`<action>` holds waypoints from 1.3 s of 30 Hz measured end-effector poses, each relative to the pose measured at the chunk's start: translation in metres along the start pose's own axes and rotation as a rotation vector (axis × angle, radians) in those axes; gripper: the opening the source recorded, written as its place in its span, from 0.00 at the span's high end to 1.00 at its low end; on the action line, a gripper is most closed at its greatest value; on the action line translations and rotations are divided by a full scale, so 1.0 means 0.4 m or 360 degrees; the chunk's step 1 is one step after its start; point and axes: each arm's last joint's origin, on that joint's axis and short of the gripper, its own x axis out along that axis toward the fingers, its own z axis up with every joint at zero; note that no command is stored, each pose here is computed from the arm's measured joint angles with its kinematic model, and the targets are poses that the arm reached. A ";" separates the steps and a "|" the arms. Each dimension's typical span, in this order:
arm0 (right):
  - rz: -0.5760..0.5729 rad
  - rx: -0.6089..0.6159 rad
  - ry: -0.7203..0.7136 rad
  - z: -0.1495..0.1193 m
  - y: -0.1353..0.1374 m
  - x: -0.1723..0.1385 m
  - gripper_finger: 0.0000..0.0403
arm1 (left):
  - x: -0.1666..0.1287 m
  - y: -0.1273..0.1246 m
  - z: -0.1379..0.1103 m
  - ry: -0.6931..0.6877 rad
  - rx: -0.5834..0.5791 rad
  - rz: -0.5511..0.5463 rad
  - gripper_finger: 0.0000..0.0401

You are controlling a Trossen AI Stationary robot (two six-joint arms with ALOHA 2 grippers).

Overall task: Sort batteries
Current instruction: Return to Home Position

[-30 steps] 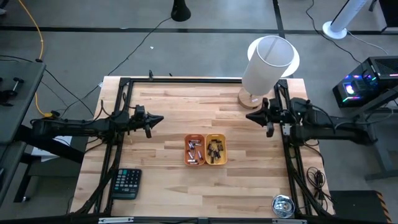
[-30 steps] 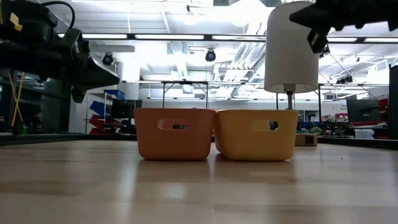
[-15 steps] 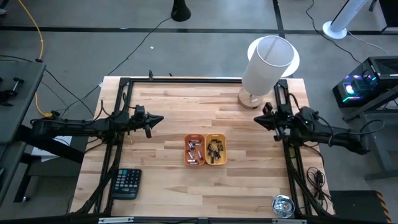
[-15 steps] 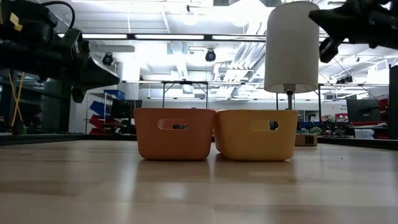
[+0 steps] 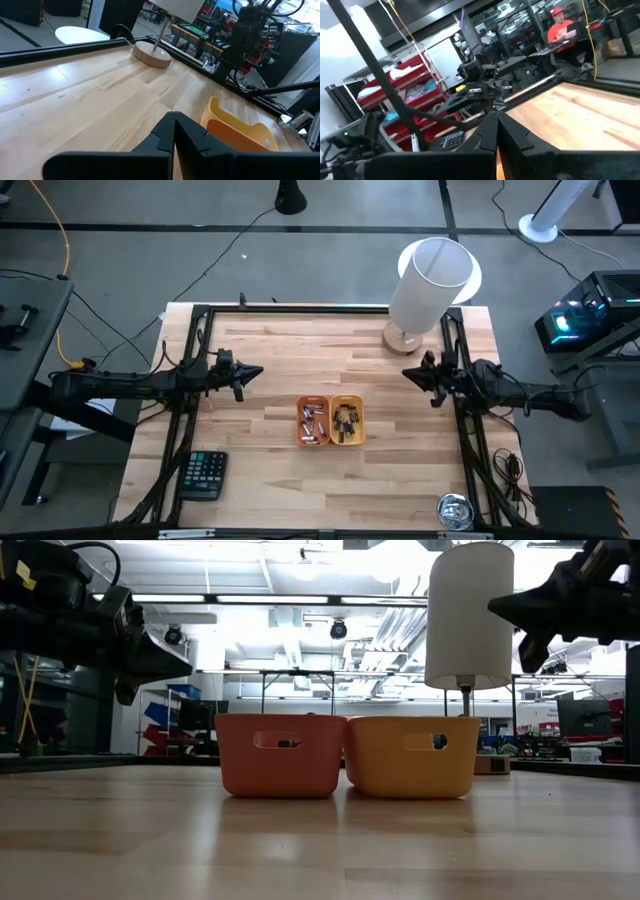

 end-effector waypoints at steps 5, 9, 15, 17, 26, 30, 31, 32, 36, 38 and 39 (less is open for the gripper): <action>-0.0056 -0.0170 0.0031 -0.014 0.010 0.000 1.00 | 0.000 0.000 0.000 0.0000 0.0000 0.0000 1.00; -0.0141 -0.0244 0.0104 -0.027 0.002 -0.001 1.00 | 0.000 0.000 0.000 -0.0001 0.0000 0.0000 1.00; -0.0237 -0.0257 0.0316 -0.057 -0.014 -0.007 1.00 | 0.000 0.000 0.001 -0.0001 0.0000 -0.0001 1.00; -0.0263 -0.0254 0.0378 -0.066 -0.019 -0.009 1.00 | 0.000 0.000 0.001 -0.0001 0.0000 -0.0001 1.00; -0.0286 -0.0231 0.0436 -0.074 -0.022 -0.011 1.00 | 0.000 0.000 0.000 0.0000 0.0000 0.0000 1.00; -0.0284 -0.0230 0.0436 -0.074 -0.022 -0.011 1.00 | 0.000 0.000 0.000 0.0000 0.0000 -0.0001 1.00; -0.0283 -0.0230 0.0435 -0.074 -0.022 -0.011 1.00 | 0.000 0.000 0.000 0.0000 0.0000 -0.0001 1.00; -0.0277 -0.0229 0.0426 -0.073 -0.021 -0.012 1.00 | 0.000 0.000 0.000 0.0000 0.0000 0.0000 1.00; -0.0243 -0.0224 0.0353 -0.062 -0.016 -0.017 1.00 | 0.000 0.000 0.000 0.0000 0.0000 -0.0001 1.00; -0.0214 -0.0219 0.0284 -0.052 -0.011 -0.022 1.00 | 0.000 0.000 0.001 -0.0001 0.0000 -0.0001 1.00; -0.0199 -0.0217 0.0248 -0.047 -0.009 -0.025 1.00 | 0.000 0.000 0.000 -0.0001 0.0000 -0.0001 1.00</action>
